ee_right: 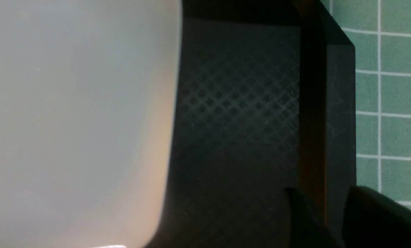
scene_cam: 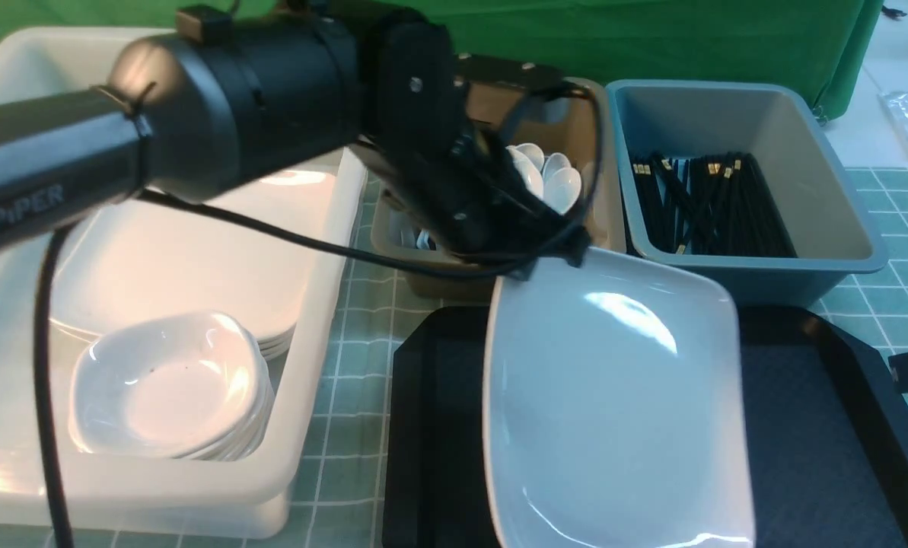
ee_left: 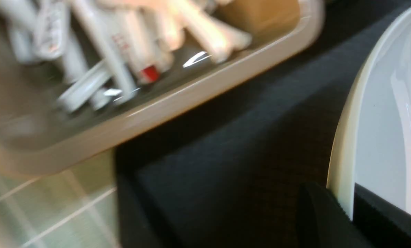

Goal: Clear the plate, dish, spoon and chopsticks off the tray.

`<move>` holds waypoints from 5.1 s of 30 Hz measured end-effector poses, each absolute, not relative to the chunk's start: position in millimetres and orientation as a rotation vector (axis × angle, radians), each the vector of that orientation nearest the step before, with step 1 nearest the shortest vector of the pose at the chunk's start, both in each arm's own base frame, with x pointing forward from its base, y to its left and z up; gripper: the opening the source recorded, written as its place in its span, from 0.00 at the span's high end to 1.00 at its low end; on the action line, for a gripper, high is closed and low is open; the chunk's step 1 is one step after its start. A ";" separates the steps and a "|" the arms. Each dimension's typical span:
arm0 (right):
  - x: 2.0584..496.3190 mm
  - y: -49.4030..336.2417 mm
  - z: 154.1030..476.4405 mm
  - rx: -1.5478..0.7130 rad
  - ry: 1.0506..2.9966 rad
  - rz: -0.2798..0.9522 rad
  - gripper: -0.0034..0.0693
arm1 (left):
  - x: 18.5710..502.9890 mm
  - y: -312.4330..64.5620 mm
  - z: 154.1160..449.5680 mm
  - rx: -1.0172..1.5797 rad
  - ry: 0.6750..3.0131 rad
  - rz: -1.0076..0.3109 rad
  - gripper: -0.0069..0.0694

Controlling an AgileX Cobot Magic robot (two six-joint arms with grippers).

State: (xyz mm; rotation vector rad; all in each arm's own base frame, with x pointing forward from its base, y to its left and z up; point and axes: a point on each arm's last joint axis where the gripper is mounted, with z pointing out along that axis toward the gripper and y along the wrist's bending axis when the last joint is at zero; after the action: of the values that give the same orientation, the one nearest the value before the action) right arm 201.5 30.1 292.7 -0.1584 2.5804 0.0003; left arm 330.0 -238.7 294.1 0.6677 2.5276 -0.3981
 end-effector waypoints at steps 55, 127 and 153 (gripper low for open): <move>202.9 30.5 293.5 -0.159 2.562 0.003 0.62 | 279.2 68.8 473.9 -0.326 2.029 -0.314 0.88; 192.9 28.2 290.5 -0.162 2.682 -0.020 0.62 | 301.2 75.8 250.6 -0.463 2.465 -0.316 0.40; 28.6 4.3 338.0 -0.138 1.249 0.097 0.87 | 116.3 -60.9 352.1 0.309 1.812 -0.578 0.91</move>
State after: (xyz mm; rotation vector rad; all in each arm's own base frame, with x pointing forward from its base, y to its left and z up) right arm 28.6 4.3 338.0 -0.1385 1.2487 0.0971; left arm 116.3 -60.9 352.1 0.3093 1.8124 -0.5779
